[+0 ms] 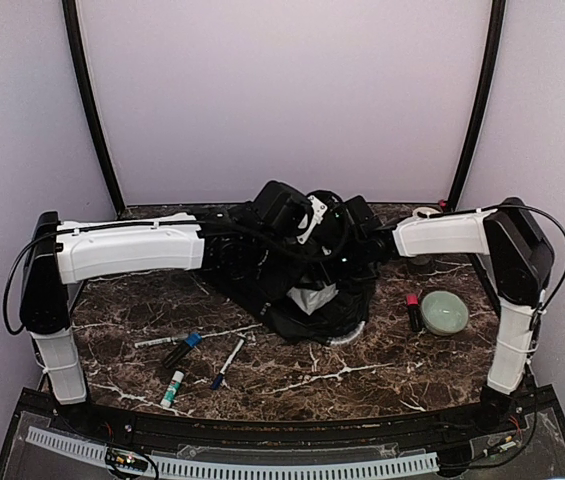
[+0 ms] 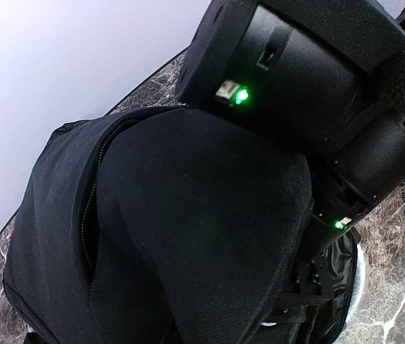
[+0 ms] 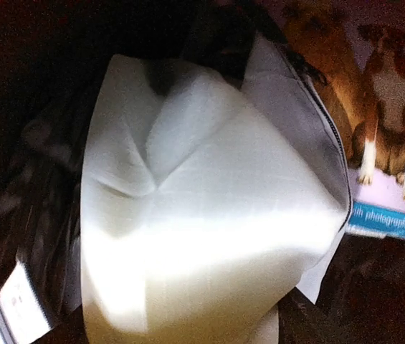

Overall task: Pack the student bag
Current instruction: Place the pencil case in the largest pocket of the bag, then adjust the upper front pocket of the largest bag.

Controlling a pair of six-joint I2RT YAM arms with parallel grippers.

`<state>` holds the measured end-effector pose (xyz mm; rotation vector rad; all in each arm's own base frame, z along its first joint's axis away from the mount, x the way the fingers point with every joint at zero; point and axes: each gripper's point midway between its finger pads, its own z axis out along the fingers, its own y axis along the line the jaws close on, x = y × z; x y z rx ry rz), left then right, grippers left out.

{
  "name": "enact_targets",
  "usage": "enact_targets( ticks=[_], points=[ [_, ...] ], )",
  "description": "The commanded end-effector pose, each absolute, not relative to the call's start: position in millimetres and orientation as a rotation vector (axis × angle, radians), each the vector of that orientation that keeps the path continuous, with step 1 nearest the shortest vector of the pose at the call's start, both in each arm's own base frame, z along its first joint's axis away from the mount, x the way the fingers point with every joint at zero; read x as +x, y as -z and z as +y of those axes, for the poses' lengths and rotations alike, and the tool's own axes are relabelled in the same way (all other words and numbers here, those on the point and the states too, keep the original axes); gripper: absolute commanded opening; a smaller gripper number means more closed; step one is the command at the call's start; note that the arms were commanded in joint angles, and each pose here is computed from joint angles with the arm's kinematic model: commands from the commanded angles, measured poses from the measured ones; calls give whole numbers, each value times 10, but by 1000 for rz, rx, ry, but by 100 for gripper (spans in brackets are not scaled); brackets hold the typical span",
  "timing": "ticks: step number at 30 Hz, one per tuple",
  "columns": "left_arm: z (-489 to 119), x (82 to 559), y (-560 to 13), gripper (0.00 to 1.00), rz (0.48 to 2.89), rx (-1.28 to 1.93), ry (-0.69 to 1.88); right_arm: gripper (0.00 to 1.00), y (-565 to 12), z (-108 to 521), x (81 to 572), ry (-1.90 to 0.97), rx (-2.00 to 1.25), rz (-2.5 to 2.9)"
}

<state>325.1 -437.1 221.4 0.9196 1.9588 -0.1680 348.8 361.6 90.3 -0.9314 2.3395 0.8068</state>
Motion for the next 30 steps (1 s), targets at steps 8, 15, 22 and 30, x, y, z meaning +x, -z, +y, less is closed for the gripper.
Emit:
enact_targets(
  ticks=[8,15,22,30],
  points=[
    [-3896,2808,-2655,0,1902,792,311,72,-1253,3399,3026,-818,-1118,2160],
    [-3696,2763,-2448,0,1945,798,243,74,-1269,3277,2694,-848,-1254,2126],
    [-3677,2766,-2394,0,1956,785,242,72,-1398,3113,2418,-758,-1400,1991],
    [-3679,2777,-2379,0,1954,790,232,71,-1307,3151,2103,-386,-1685,1726]
  ],
)
